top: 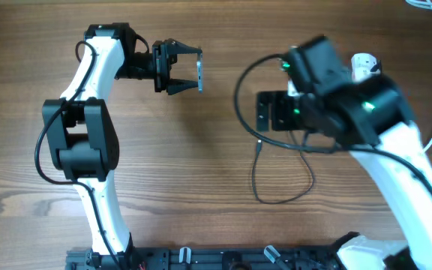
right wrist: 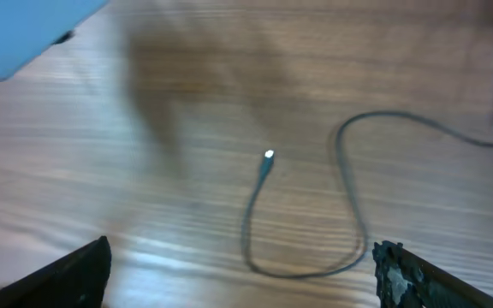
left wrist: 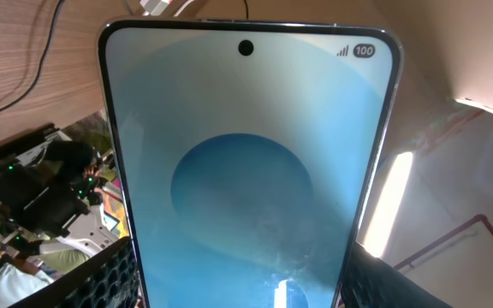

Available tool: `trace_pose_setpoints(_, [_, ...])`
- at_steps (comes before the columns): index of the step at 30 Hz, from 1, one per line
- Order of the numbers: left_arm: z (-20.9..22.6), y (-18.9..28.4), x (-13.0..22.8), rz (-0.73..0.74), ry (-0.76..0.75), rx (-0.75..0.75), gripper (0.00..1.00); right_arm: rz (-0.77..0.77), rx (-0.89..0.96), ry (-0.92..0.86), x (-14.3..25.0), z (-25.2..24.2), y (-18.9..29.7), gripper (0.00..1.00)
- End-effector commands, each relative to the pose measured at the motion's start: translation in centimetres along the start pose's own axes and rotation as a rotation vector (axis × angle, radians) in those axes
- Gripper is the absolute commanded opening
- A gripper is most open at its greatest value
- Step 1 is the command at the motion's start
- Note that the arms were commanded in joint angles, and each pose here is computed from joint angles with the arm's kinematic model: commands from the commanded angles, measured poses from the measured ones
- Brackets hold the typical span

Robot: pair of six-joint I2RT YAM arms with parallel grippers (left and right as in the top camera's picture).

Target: Plug charger to phone and switch on socket

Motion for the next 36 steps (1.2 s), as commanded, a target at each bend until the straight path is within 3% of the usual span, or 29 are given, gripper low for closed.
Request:
trace_pose_setpoints(1, [-1.0, 0.4, 1.9, 0.025, -0.047, 0.044, 0.70, -0.047, 0.154, -0.011, -1.2, -1.0, -0.5, 1.00])
trace_pose_setpoints(4, [-1.0, 0.4, 1.9, 0.025, -0.048, 0.044, 0.70, -0.059, 0.288, -0.101, -2.1, -3.3, -1.5, 1.00])
trace_pose_setpoints(14, [-1.0, 0.4, 1.9, 0.025, -0.047, 0.044, 0.70, 0.052, 0.456, -0.404, -3.2, -14.2, -4.2, 1.00])
trace_pose_setpoints(26, [-1.0, 0.4, 1.9, 0.025, -0.047, 0.044, 0.70, 0.180, 0.484, -0.414, -3.7, -15.7, -9.2, 1.00])
trace_pose_setpoints(36, [-1.1, 0.5, 1.9, 0.024, -0.047, 0.046, 0.70, 0.166, 0.400, -0.578, -1.0, -19.7, -4.2, 1.00])
Point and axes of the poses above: each gripper's point midway between its finger pads, its own y axis back along the fingers, its own z axis along the line the jaws close on, x = y × z, the point moved 8 cm from there along y, back along the fingers, and after that the axes turned 7 degrees about y, right-handed, at the moved point
